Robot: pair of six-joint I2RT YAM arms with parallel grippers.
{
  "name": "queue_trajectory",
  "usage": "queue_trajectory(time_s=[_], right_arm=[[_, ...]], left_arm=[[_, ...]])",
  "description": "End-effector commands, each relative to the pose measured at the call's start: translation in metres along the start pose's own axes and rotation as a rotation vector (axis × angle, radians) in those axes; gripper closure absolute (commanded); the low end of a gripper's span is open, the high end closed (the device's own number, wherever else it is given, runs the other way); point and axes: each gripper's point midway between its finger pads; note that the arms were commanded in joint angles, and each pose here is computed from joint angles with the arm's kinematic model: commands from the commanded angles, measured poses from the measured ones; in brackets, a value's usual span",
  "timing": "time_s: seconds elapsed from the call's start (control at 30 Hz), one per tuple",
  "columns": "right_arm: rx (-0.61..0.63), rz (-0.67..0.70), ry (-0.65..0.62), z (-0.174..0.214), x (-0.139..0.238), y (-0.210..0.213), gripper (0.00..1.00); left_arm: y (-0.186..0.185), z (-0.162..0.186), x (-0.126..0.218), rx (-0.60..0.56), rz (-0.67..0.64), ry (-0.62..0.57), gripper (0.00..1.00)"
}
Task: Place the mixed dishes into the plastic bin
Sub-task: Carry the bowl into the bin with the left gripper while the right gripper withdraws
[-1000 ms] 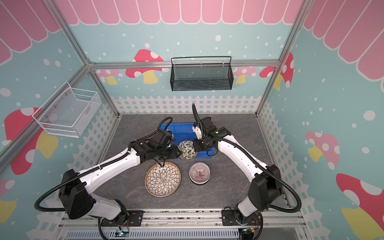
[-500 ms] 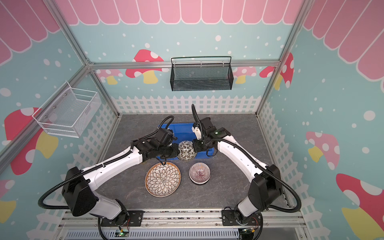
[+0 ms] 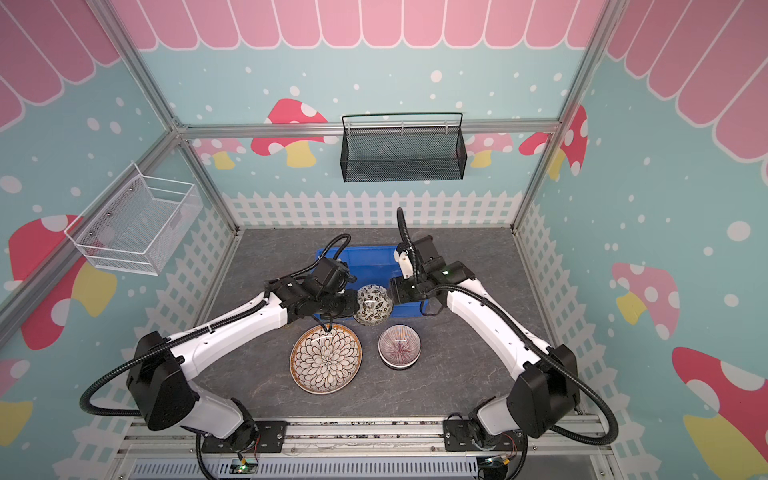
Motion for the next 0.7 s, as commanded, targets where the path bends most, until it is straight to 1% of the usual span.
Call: queue_trajectory(time_s=[0.0,0.07,0.1,0.23,0.33,0.5,0.67], right_arm=[[-0.045,0.035,-0.076,-0.005,0.023,-0.017,0.31],[-0.072,0.046,-0.104,-0.003,0.036,-0.029,0.1],[-0.087,0.052,-0.113,0.0,0.041,-0.036,0.06],[-0.127,0.07,-0.143,0.013,0.057,-0.057,0.03],[-0.138,0.085,-0.147,0.025,0.062,-0.067,0.03],[-0.157,0.122,-0.121,0.039,0.064,-0.081,0.03],[-0.167,0.13,-0.121,0.043,0.067,-0.087,0.02]], left_arm=[[-0.013,-0.014,0.008,-0.024,0.03,-0.025,1.0],[-0.015,-0.019,0.011,-0.033,0.03,-0.031,1.0],[-0.015,-0.022,0.012,-0.039,0.027,-0.036,1.0],[-0.02,-0.038,0.017,-0.07,0.019,-0.048,1.0],[-0.021,-0.053,0.016,-0.105,-0.015,-0.041,1.0],[-0.024,-0.075,0.004,-0.15,-0.058,-0.041,1.0],[-0.032,-0.092,-0.017,-0.153,-0.043,-0.026,1.0]])
Point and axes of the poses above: each gripper's point midway between its finger pads, its own x axis back along the fingers, its own y axis along the line the jaws close on, z = x × y, and after that the axes turned 3 degrees about -x, right-handed
